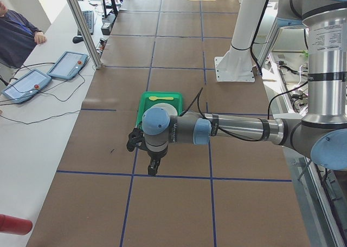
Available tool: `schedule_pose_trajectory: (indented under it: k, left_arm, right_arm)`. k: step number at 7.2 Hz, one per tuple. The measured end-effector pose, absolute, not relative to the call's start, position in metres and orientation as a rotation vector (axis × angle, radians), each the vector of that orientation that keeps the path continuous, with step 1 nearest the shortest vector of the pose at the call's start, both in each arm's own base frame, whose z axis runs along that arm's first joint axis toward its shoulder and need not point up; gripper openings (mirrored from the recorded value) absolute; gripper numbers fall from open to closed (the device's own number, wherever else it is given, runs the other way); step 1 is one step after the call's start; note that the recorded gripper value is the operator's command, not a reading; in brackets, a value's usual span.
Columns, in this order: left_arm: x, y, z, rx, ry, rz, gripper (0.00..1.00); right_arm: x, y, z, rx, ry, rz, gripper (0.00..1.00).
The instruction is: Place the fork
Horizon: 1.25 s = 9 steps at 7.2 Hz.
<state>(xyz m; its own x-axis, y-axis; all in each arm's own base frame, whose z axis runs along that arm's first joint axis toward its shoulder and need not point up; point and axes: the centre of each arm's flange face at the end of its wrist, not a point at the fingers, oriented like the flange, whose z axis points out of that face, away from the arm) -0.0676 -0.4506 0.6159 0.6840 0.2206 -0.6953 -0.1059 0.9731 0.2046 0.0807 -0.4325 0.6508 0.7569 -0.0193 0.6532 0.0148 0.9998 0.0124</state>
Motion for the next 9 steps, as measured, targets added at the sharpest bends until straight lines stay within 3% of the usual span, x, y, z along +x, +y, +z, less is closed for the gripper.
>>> schedule_pose_trajectory:
  k: [5, 9]
  left_arm:
    - [0.082, -0.494, 0.524, 0.134, 0.849, 0.166, 1.0]
    - [0.222, -0.475, 0.507, 0.135, 0.873, 0.025, 1.0]
  right_arm:
    - [0.081, -0.433, 0.651, 0.007, -0.712, -0.019, 1.0]
    - [0.081, -0.433, 0.651, 0.007, -0.712, -0.019, 1.0]
